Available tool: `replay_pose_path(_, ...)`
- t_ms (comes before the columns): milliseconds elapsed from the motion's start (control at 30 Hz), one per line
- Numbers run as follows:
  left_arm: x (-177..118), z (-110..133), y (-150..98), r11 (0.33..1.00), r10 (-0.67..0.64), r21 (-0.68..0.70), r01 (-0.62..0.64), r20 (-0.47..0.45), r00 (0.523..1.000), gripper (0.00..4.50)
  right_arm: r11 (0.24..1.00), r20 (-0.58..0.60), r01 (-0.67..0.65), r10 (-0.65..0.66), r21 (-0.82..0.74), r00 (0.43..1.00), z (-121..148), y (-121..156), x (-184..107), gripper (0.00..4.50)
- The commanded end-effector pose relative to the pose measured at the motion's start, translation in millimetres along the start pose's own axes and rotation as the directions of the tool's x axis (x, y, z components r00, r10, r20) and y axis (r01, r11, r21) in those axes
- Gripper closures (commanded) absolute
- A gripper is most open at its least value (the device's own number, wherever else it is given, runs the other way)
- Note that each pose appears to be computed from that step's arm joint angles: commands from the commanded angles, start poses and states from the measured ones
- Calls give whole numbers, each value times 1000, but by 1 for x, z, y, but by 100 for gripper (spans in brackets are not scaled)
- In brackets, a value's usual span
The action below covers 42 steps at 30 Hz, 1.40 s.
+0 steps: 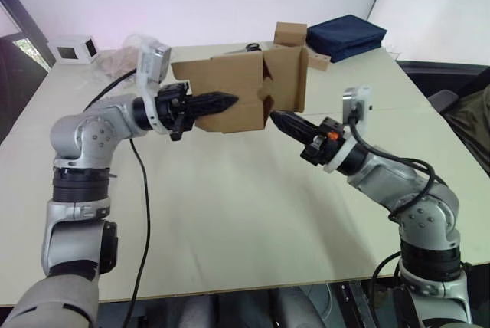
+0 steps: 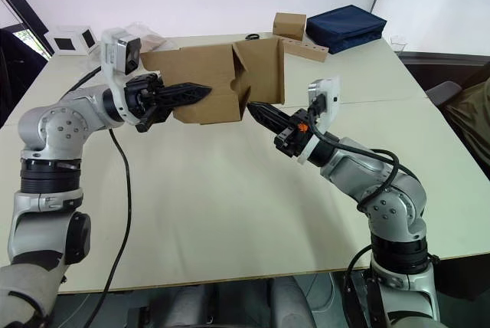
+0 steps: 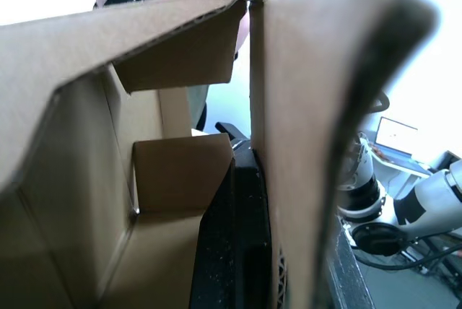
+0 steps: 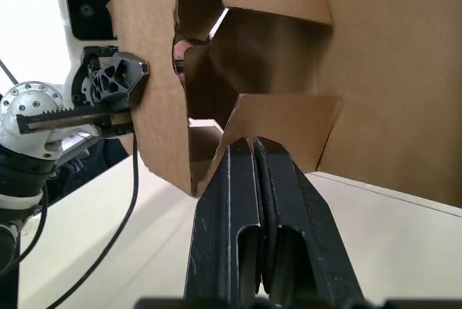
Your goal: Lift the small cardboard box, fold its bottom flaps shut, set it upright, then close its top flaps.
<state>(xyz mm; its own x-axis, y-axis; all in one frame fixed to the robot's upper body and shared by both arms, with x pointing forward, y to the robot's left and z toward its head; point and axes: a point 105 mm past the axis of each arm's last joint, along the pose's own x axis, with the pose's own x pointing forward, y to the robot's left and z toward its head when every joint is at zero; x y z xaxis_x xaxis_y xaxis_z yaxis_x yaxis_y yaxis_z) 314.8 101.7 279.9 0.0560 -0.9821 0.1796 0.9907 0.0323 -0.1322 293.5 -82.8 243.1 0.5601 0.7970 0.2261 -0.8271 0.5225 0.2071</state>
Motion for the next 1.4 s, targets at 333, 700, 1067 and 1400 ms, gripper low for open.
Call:
replay_pose_path(333,9,7,-9,998,-55,21,55,2,998,450,993,22,-115,115,-14,993,4,22,13,447)
replay_pose_path(700,8,9,-10,998,-58,28,58,0,998,450,992,19,-122,123,-25,992,7,22,12,447)
replay_pose_path(1067,0,17,-6,998,-29,51,28,14,999,450,985,71,-170,169,9,983,48,20,-22,447)
replay_pose_path(1400,2,12,-16,998,-52,39,52,2,999,450,986,324,94,-135,139,936,81,-53,-53,447)
